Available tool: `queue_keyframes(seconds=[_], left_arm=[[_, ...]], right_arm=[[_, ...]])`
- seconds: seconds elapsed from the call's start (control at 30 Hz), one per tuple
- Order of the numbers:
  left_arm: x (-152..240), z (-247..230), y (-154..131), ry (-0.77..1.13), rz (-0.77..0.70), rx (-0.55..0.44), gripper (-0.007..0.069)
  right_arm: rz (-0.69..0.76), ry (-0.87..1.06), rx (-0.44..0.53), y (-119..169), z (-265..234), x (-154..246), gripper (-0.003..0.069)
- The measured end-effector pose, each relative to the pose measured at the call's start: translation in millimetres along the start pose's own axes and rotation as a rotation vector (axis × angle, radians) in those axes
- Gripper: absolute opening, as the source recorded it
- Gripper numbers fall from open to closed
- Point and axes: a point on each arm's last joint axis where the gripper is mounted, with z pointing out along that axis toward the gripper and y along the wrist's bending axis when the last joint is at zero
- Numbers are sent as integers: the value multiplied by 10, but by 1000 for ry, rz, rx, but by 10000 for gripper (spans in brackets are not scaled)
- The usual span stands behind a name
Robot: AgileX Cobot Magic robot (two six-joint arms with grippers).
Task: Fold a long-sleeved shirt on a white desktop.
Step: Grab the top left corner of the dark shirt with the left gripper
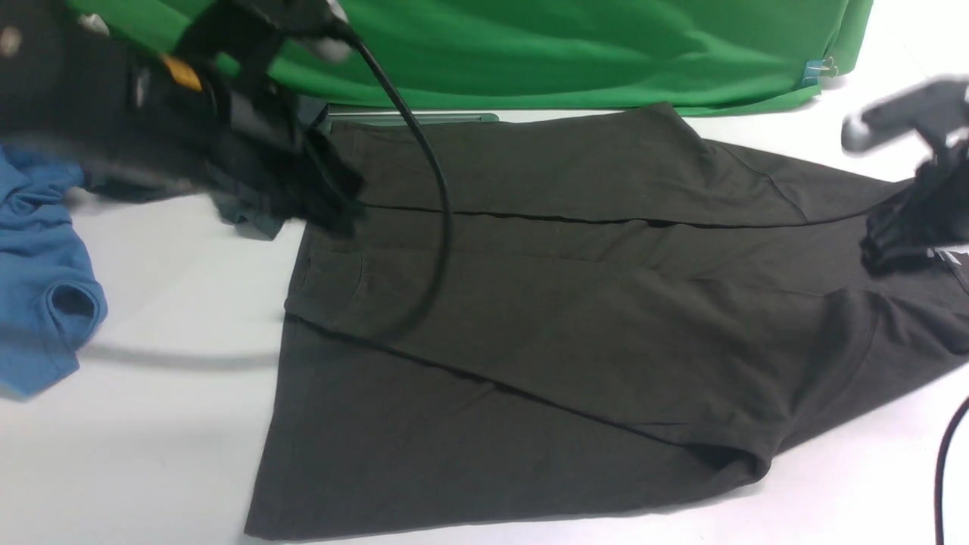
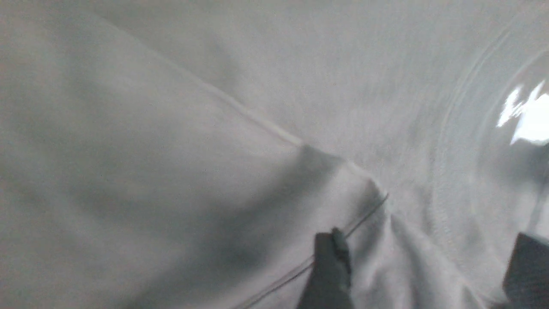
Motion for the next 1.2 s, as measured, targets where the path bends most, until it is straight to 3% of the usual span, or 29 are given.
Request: queue_keyframes(seconds=[0.13, 0.17, 0.33, 0.43, 0.6, 0.73, 0.83, 1.03, 1.2], left_arm=[[4, 279, 412, 44, 43, -27, 17], [12, 406, 582, 61, 91, -37, 17], [90, 878, 839, 122, 264, -6, 20], [181, 1206, 923, 144, 444, 7, 47], [335, 1598, 1037, 162, 636, -49, 190], [437, 1839, 1145, 188, 753, -138, 351], [520, 1991, 1189, 208, 820, -174, 412], [573, 2183, 1270, 194, 938, -279, 393], [553, 2241, 1307, 153, 966, -353, 273]], right_arm=[[-94, -123, -2, 336, -541, -67, 377], [-155, -184, -18, 556, -778, -58, 359], [-308, -315, -66, 1002, -1242, 138, 346], [-383, -385, -83, 1158, -1416, 285, 346], [-410, -435, -85, 1203, -1517, 400, 346], [-409, -452, -79, 1197, -1541, 412, 346], [-407, -472, -75, 1196, -1549, 396, 346], [-403, -503, -69, 1195, -1562, 370, 346], [-402, -510, -68, 1195, -1565, 365, 346]])
